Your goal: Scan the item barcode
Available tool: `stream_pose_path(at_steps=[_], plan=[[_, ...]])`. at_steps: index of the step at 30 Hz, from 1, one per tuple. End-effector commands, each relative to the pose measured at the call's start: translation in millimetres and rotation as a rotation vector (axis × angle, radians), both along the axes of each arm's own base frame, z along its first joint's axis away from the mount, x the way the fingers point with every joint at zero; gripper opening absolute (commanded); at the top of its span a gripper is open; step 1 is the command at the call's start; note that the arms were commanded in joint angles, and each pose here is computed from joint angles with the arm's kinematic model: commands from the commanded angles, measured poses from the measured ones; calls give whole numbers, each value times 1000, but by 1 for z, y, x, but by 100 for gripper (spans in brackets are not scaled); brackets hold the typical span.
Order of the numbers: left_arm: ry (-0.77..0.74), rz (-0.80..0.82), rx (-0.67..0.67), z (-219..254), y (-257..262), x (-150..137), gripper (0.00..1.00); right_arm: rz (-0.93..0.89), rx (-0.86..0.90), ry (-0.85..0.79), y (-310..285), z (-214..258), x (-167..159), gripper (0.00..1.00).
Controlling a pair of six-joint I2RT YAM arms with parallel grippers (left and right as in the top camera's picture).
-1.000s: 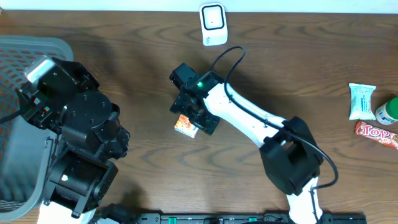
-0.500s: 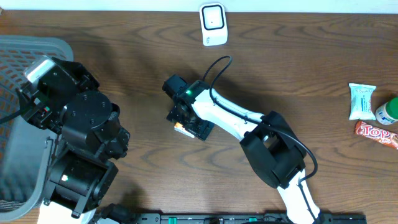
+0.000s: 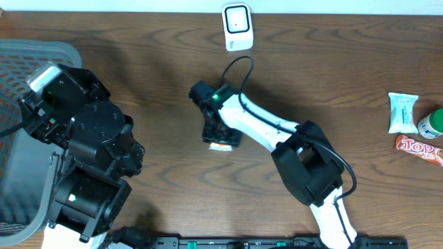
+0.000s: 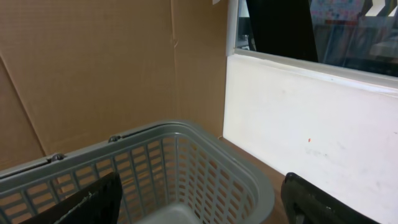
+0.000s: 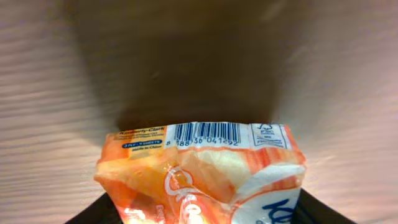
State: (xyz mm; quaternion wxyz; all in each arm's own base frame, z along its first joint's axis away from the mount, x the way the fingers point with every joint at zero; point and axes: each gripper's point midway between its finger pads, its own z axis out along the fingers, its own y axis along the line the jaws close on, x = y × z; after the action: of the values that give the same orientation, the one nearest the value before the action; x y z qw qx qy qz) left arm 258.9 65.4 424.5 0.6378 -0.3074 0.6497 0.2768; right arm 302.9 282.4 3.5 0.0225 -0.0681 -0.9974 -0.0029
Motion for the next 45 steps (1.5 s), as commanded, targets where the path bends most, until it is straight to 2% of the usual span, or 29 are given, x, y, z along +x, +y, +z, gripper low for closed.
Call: stream_pose_path(at_steps=[1,2,3,5,9,12,13,14,15,16,17,18,20,25,31,36,40,45], plan=[[7,20,9,1,3,-3,82,306,-190,-66,-52,-2,28,58],[7,20,9,1,3,-3,82,358,-227,-71,-60,-1,32,60],[7,20,9,1,3,-3,82,427,-281,-75,-72,1,38,67],[7,20,9,1,3,-3,82,508,-364,-77,-91,7,47,99],[7,20,9,1,3,-3,82,496,-297,-36,-88,26,43,99],[7,20,9,1,3,-3,82,405,-194,-78,-69,44,51,99],[7,20,9,1,3,-3,82,384,-162,-90,-63,47,54,97],[7,20,9,1,3,-3,82,376,-130,-105,-56,48,57,88],[7,20,9,1,3,-3,82,371,-104,-125,-50,49,62,73],[7,20,9,1,3,-3,82,345,-73,-157,-43,49,69,53],[7,20,9,1,3,-3,82,318,-52,-177,-38,48,74,41],[7,20,9,1,3,-3,82,291,-30,-193,-33,47,78,24],[7,20,9,1,3,-3,82,245,-13,-213,-28,44,83,13],[7,20,9,1,3,-3,82,205,-17,-202,-25,19,88,1],[7,20,9,1,3,-3,82,205,-51,-105,-35,-7,74,1],[7,20,9,1,3,-3,82,210,-84,-40,-44,-9,59,1],[7,20,9,1,3,-3,82,233,-127,105,-61,-4,26,1],[7,20,9,1,3,-3,82,388,-206,301,-90,11,-13,1]])
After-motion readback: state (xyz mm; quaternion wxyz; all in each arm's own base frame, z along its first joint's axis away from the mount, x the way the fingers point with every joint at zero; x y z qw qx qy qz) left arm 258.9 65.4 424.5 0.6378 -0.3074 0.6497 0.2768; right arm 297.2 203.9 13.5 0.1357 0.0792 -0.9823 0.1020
